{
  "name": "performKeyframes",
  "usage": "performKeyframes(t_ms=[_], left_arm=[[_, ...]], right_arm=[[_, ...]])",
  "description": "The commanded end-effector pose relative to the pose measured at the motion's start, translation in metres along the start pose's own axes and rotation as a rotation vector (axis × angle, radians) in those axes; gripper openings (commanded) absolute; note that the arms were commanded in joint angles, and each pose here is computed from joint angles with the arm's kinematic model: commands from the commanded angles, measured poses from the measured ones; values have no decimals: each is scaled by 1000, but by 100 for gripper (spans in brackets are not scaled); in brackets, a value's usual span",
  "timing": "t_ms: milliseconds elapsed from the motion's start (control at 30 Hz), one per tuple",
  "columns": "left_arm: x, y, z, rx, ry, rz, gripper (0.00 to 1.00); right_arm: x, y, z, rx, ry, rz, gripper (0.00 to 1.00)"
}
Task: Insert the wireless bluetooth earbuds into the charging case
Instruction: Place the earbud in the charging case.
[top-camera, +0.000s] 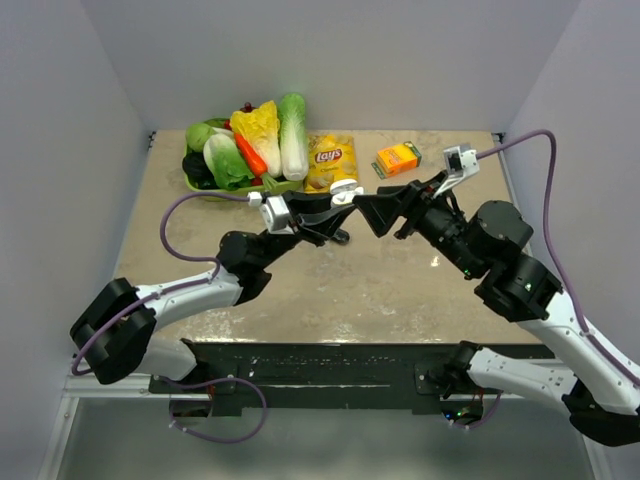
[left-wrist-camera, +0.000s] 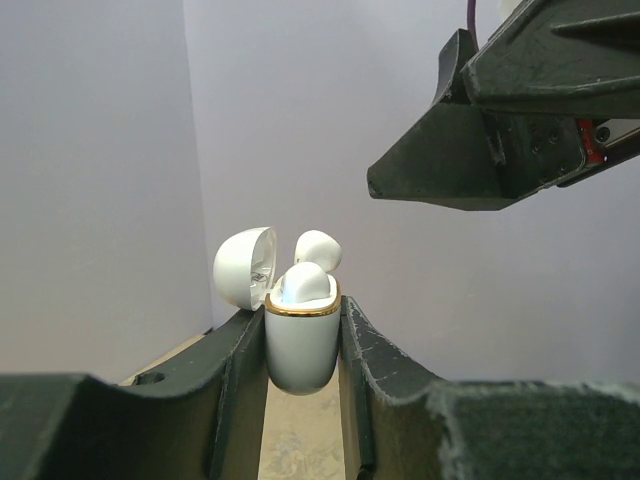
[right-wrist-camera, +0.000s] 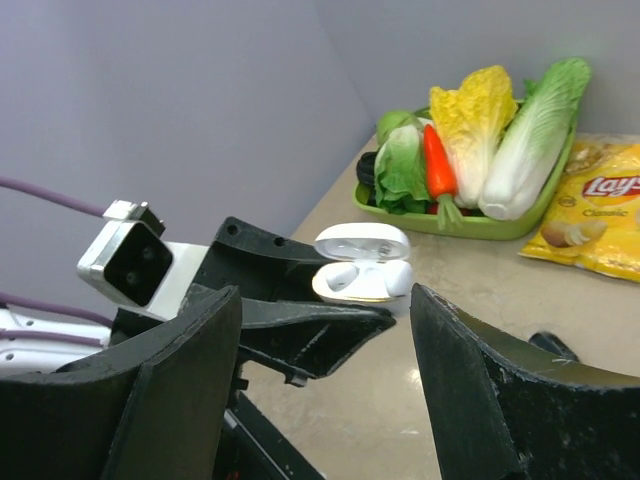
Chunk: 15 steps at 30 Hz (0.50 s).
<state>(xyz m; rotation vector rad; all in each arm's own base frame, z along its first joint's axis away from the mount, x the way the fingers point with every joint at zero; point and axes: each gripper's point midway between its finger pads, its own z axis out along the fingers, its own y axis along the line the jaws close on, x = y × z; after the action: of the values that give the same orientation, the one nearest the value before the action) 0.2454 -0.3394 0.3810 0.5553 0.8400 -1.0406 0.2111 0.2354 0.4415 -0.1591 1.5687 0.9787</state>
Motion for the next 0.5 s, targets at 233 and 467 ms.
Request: performKeyframes(t_ms=[233, 467], left_arm=[[-167, -39, -24, 135, -624, 174, 0], [-162, -37, -24, 127, -612, 167, 0]], right_arm=[[3, -15, 6, 78, -8, -21, 72], [11, -1, 16, -5, 13, 3, 71]])
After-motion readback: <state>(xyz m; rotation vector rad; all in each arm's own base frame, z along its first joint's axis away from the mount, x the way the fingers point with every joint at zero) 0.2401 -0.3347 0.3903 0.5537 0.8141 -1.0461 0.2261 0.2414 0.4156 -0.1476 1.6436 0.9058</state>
